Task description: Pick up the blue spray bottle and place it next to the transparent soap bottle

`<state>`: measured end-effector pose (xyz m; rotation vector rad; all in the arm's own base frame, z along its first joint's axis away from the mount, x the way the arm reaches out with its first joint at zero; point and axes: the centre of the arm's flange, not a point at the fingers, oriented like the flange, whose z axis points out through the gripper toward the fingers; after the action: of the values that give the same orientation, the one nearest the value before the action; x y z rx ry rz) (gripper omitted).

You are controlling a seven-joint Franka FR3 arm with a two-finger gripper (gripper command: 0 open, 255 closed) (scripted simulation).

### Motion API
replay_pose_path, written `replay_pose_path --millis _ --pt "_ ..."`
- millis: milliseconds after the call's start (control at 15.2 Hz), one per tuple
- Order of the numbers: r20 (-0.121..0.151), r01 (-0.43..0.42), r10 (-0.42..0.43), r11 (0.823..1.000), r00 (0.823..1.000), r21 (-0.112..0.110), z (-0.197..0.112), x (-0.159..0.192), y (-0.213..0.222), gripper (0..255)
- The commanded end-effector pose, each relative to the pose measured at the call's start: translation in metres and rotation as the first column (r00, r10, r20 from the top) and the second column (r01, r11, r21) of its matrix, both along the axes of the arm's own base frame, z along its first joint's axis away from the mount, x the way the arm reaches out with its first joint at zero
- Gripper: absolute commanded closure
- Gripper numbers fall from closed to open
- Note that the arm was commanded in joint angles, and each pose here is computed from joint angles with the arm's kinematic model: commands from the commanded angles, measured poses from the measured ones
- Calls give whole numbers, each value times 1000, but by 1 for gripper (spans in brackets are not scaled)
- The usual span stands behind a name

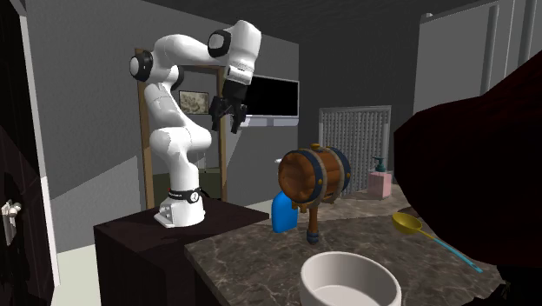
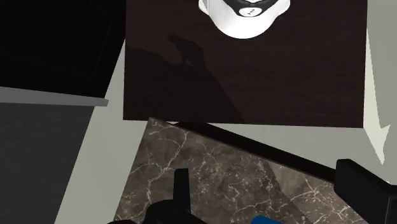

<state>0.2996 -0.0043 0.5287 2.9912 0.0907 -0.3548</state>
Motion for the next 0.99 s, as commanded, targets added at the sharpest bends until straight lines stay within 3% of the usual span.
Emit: replay_pose_path --millis 0,198,330,462,660,792,924 --pt "0 0 0 1000 1000 0 0 0 0 0" --pt "82 -174 168 982 982 75 -29 5 -19 0" --pt "143 -290 272 950 952 117 -49 11 -29 0" --pt "207 -403 369 903 906 150 -69 19 -38 0" --pt "308 -563 496 806 812 184 -99 35 -47 0" --pt "376 -660 566 725 733 195 -119 47 -50 0" --pt "443 -748 623 634 645 197 -138 61 -50 0"
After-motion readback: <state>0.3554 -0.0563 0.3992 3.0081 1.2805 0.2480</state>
